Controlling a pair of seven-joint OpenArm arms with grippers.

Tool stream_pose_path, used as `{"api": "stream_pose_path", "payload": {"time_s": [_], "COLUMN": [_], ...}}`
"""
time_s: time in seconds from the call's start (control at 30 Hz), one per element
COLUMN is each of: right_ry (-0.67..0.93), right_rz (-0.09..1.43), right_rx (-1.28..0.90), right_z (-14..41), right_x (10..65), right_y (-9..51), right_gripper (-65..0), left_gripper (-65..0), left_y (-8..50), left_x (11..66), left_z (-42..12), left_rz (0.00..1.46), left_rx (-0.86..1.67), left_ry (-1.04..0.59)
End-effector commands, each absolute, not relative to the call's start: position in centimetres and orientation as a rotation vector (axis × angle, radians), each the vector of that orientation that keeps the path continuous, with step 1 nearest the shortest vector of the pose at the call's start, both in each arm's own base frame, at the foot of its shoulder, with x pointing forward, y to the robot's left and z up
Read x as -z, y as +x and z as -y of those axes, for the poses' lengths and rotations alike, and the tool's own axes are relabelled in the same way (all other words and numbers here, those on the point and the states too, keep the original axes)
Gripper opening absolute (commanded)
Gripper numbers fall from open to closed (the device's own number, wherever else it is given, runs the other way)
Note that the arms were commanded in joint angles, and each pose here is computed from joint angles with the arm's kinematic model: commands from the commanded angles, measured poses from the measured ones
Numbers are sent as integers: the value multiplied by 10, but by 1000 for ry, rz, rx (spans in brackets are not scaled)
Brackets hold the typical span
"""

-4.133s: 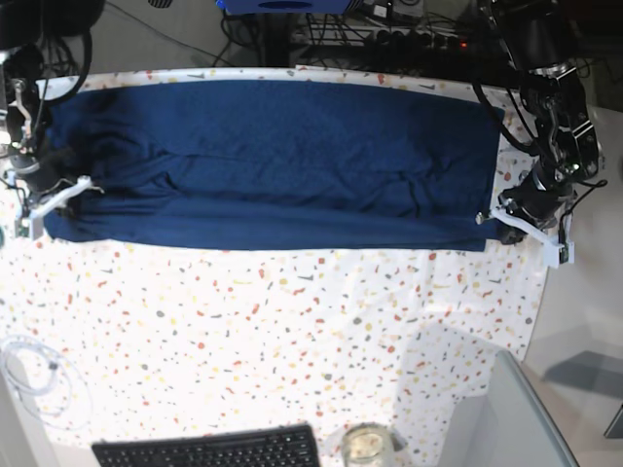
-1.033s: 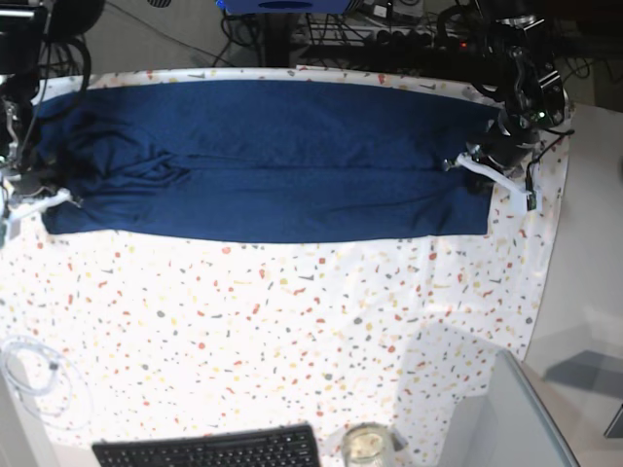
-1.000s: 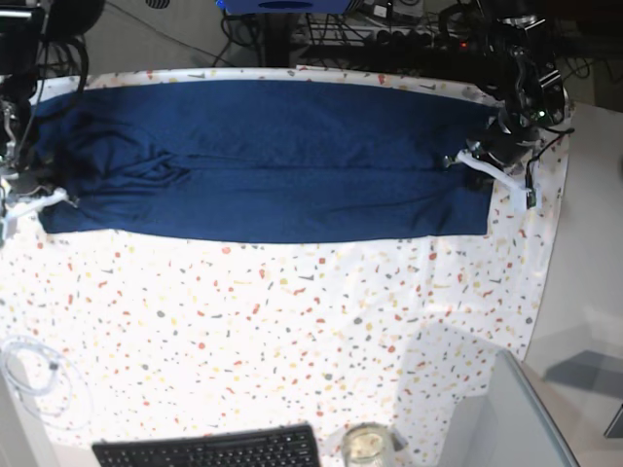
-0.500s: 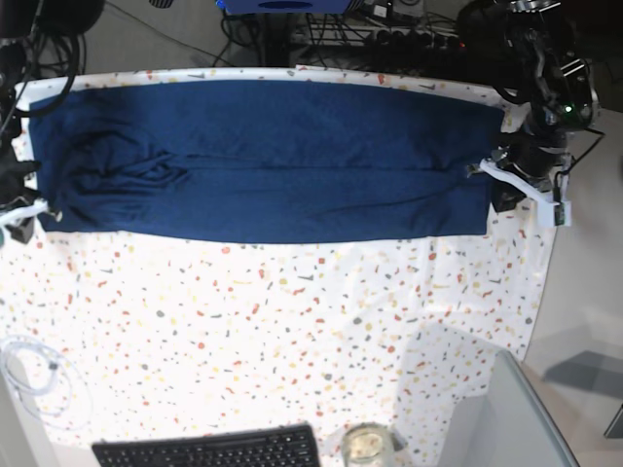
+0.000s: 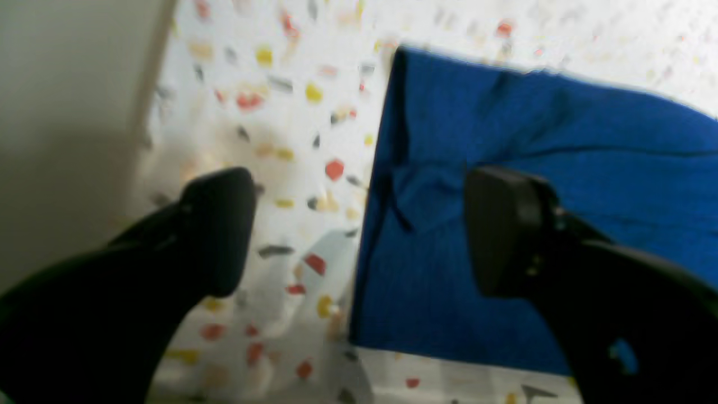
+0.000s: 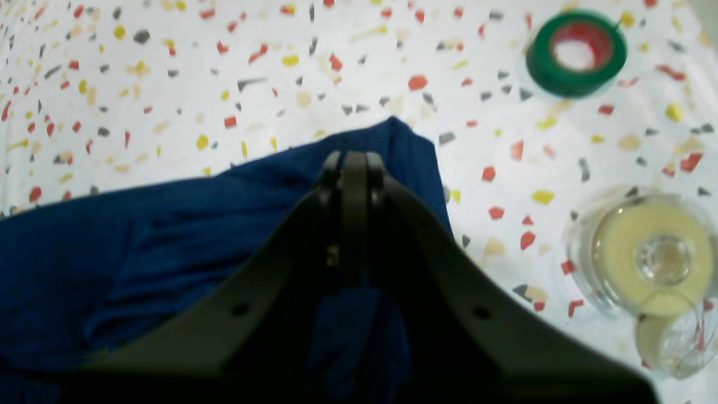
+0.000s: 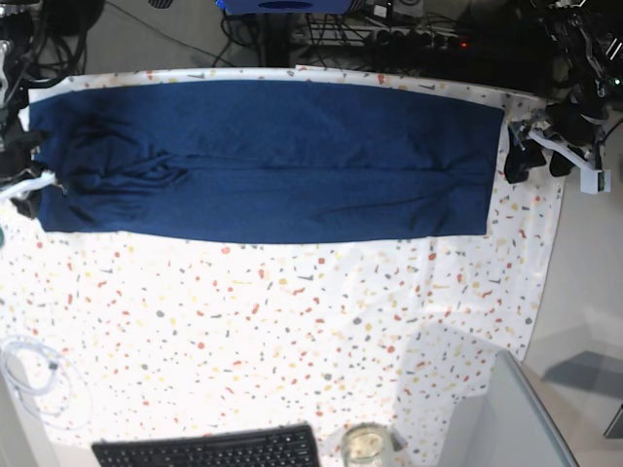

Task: Layout the t-shirt on the table in an organized manner, then fold the t-shirt properly
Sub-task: 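Lower the folded edge with both grippers and release it flat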

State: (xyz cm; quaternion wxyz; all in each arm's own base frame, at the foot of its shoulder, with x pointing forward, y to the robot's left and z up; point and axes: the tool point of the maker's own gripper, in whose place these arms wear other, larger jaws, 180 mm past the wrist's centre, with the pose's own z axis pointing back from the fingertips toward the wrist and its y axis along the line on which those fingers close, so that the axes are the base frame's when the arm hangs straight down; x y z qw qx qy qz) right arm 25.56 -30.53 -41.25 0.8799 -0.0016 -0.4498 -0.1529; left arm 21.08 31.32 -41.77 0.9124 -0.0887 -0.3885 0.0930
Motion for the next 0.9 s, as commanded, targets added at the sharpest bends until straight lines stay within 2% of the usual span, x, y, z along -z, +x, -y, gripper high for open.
{"api": "stream_pose_path", "payload": {"time_s": [0.0,0.17,0.37,0.6,0.77,0.87], "right_ry": [-8,16,18,16,16,16], "right_rz": [997,982,981,982,984,985], "right_rx": [297,271,271,273,273,273], "right_z": [308,295,294,295,295,295], "right_x": [396,402,402,402,401,401], "right_y": [268,269,269,268,269,269], "right_gripper": [-650,-650,-650,-650,-650,-650], "left_gripper": [-104,-120,-123,-214,-232,-232], "left_y": [223,229,240,241,237,243], "left_x": [408,434,456,478,495,492], "left_z": [-320,-319,-289,-274,-250,-249], "left_rz": [868,883,813,787,721,758], "left_rx": [-198,-300,-235,-299,-263,-266], "left_ry": [-187,-251,-329,-387,-434,-436]}}
